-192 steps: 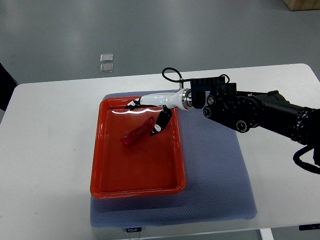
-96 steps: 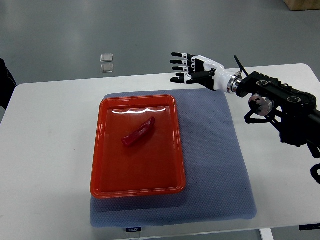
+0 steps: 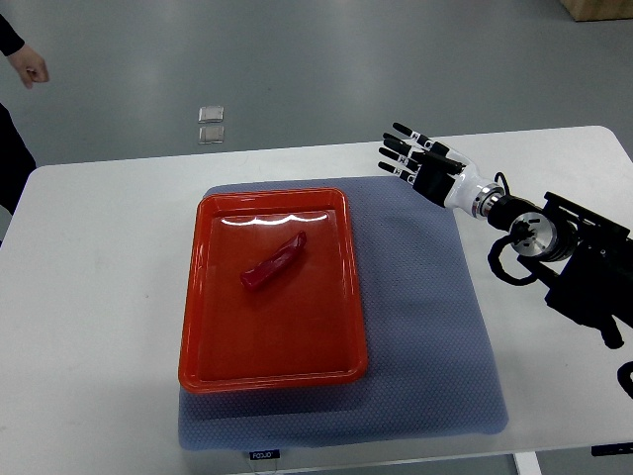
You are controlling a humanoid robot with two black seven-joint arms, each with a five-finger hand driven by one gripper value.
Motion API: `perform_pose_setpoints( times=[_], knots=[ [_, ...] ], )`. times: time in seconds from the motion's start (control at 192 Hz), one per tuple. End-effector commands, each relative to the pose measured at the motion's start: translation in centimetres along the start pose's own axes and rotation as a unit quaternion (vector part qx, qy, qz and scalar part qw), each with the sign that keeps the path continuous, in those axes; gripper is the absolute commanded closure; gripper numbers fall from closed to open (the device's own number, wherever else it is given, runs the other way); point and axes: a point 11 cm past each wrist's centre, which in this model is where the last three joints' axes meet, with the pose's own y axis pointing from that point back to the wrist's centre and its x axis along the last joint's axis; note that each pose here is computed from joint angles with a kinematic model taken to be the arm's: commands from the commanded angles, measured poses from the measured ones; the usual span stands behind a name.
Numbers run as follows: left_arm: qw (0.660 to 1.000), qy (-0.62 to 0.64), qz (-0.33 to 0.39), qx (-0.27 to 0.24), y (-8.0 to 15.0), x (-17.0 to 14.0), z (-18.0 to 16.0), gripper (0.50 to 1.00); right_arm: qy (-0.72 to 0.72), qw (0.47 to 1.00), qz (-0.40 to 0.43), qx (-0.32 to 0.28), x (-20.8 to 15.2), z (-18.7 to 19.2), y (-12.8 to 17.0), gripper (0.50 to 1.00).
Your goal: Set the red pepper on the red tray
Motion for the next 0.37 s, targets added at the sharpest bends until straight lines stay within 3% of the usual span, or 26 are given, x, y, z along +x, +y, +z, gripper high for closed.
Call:
perform_pose_setpoints(
  times=[0.0,0.364],
  knots=[
    [1.000,0.000,0.000,-0.001,0.0,0.0,0.1,0.500,-0.010,1.000,0.004,0.010,0.2,-0.1,0.1,0.587],
    [1.000,0.000,0.000,0.000,0.0,0.0,0.0,0.500,-0.025,0.999,0.007,0.023,1.1,-0.4,0.8,0.587]
  ],
)
